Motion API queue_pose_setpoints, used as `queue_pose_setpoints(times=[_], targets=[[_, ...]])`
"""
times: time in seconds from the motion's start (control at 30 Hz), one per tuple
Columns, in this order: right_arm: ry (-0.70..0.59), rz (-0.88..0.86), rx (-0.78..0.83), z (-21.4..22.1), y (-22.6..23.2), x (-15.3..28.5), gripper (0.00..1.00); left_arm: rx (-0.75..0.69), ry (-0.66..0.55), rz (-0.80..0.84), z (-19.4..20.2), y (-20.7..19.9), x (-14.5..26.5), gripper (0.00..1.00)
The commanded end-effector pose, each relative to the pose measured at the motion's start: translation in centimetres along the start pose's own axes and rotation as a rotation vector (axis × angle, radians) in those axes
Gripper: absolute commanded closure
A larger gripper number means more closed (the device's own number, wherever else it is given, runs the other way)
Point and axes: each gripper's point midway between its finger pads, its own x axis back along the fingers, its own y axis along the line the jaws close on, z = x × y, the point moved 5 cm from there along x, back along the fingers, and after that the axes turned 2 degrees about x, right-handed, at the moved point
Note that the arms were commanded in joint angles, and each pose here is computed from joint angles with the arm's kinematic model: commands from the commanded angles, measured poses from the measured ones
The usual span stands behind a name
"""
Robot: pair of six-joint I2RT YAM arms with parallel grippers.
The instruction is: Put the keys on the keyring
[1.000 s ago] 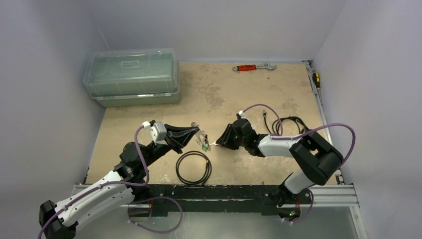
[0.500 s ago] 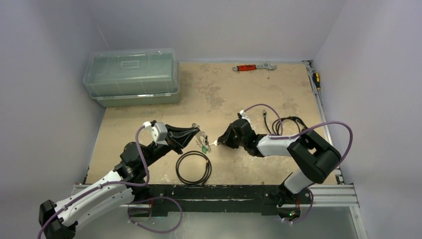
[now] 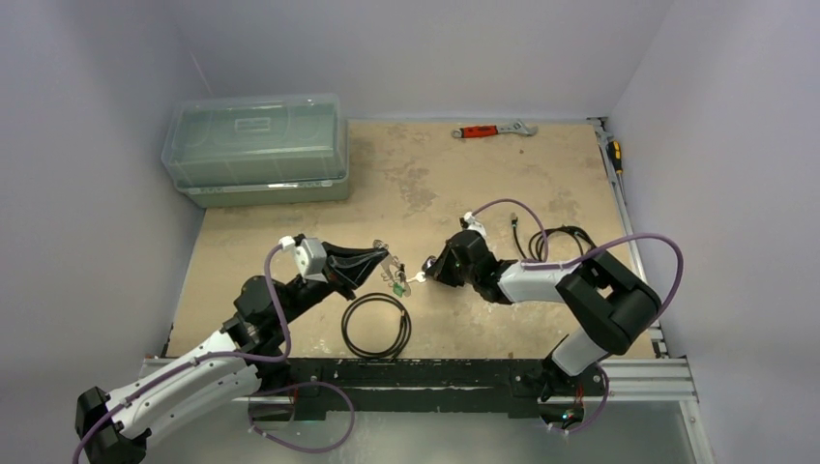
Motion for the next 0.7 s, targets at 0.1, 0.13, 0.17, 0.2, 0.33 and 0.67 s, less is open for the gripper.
queue_pose_setpoints(times=[0.1, 0.13, 0.17, 0.2, 0.33, 0.67], targets=[[-0.136, -0.047, 0.272, -3.5, 1.9, 3.1, 1.0, -0.009, -0.082, 0.037, -1.6, -0.7, -0.3, 1.0], [-0.165, -0.061, 0.304, -4.1, 2.3, 4.1, 1.0, -0.004, -0.086, 0.047, -1.6, -0.8, -0.3, 1.0], [-0.199, -0.073, 0.335, -4.9, 2.8, 5.2, 1.0, 0.0, -0.089, 0.055, -1.6, -0.9, -0.4, 1.0], [-0.231, -0.087, 0.367, -5.6, 3.3, 6.2, 1.0, 0.006, -0.097, 0.066, -1.7, -1.0, -0.4, 1.0], [-0.347, -0.104, 0.49, -8.5, 5.1, 10.3, 1.0, 0.036, -0.14, 0.11, -1.6, -1.6, -0.2, 1.0], [-0.381, -0.295, 0.692, -11.1, 10.4, 19.3, 1.0, -0.059, -0.404, 0.385, -1.4, -4.4, 2.3, 1.0]])
